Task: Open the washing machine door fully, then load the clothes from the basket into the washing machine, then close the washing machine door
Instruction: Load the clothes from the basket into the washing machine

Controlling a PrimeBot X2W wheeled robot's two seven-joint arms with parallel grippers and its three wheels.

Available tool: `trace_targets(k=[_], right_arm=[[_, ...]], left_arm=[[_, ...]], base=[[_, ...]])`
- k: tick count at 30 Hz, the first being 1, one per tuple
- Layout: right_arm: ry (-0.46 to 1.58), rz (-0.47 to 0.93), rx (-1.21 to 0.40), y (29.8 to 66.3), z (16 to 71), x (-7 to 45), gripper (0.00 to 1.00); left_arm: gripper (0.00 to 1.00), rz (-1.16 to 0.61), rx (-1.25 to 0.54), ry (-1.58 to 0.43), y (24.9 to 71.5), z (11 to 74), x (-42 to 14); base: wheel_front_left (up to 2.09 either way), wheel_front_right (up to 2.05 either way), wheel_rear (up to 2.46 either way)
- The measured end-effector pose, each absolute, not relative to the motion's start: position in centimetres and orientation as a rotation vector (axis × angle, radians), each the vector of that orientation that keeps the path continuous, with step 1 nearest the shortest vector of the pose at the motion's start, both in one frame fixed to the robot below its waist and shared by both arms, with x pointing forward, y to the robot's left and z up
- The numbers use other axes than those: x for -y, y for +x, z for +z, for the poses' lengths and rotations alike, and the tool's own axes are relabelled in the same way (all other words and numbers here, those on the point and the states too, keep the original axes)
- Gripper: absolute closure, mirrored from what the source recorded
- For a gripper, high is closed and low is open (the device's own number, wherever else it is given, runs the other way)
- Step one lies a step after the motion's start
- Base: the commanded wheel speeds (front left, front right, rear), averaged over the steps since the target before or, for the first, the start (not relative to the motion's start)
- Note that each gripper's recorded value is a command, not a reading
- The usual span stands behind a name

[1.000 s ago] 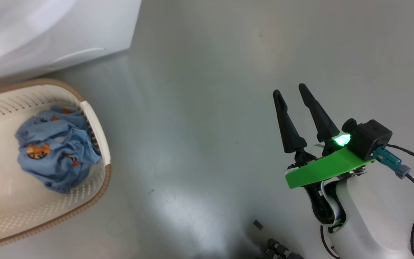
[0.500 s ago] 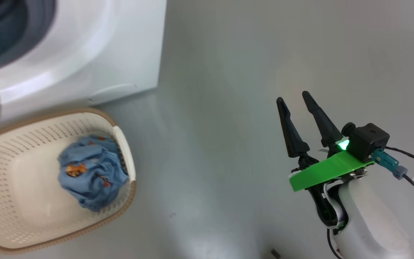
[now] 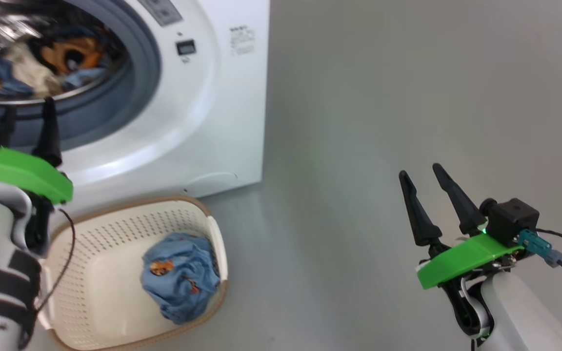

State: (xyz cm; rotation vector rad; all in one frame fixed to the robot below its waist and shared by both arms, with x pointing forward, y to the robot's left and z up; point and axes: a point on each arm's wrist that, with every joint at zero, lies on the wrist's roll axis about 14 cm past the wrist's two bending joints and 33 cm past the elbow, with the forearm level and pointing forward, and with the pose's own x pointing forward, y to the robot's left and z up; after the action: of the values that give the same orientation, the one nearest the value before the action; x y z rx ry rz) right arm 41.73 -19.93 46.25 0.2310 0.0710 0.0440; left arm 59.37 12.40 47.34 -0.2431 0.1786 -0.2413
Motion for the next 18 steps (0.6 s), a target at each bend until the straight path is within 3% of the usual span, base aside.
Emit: trace_targets(k=[10,18], right_arm=[[0.242,0.104,-0.011,41.3,48.6,18.2,0.0],[0.229,0.157,0.02,41.5,49.9,16.9,0.0]], left_arm=[[0.0,-0.185,-0.07,-0.228,53.3,50.3,-15.8],[0.0,-0.104,-0.052,-0.232,47.4,49.2,-18.2]], base=[[0.0,0.0,0.0],[0.0,0.0,0.0]])
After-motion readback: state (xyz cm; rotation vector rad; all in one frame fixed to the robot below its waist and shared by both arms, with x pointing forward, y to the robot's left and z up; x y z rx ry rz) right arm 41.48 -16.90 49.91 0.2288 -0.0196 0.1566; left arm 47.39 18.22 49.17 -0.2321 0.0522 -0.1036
